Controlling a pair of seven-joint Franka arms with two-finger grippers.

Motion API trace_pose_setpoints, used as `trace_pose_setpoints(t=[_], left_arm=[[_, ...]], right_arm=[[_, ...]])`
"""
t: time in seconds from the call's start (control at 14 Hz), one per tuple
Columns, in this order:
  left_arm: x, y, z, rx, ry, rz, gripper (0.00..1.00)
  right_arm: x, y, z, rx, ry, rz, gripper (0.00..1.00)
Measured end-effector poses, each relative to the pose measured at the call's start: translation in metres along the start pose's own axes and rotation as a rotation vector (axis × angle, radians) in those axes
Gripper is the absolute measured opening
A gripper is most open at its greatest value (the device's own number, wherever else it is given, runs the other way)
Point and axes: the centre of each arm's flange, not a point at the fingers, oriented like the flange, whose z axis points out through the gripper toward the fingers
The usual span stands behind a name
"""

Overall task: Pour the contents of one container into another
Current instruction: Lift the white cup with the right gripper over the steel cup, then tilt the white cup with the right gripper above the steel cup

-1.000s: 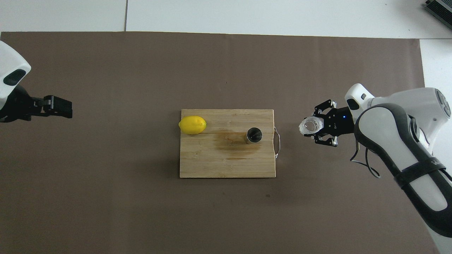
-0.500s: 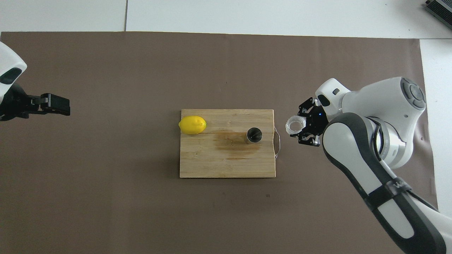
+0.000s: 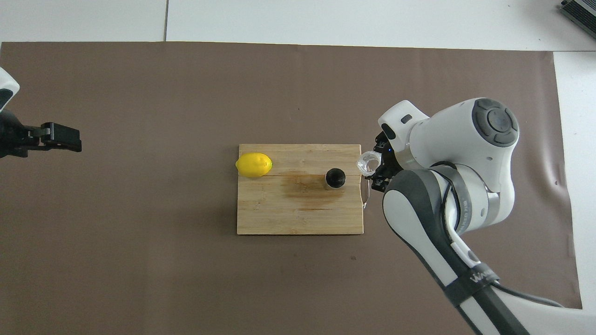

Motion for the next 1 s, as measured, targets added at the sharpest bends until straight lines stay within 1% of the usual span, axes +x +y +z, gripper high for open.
trace_pose_setpoints(t=[0.21, 0.5, 0.64, 0.86, 1.0], left_arm=[[-0.001, 0.002, 0.007, 0.001, -0.012, 0.003, 1.00], [0.000, 0.005, 0.009, -0.033, -0.016, -0.002, 1.00], [0.000, 0.006, 0.007, -0.040, -0.016, -0.002, 1.00], [-0.004, 0.009, 0.005, -0.038, -0.043, 0.004, 1.00], [-0.004, 0.011, 0.003, -0.038, -0.043, 0.007, 1.00]], right_arm=[[0.017, -0.009, 0.002, -0.019, -0.058, -0.038, 0.51], [0.041, -0.025, 0.008, -0.057, -0.179, -0.125, 0.51], [0.048, -0.029, 0.009, -0.068, -0.212, -0.159, 0.51], [0.054, -0.032, 0.009, -0.094, -0.261, -0.209, 0.51], [0.065, -0.039, 0.010, -0.117, -0.297, -0.246, 0.51]])
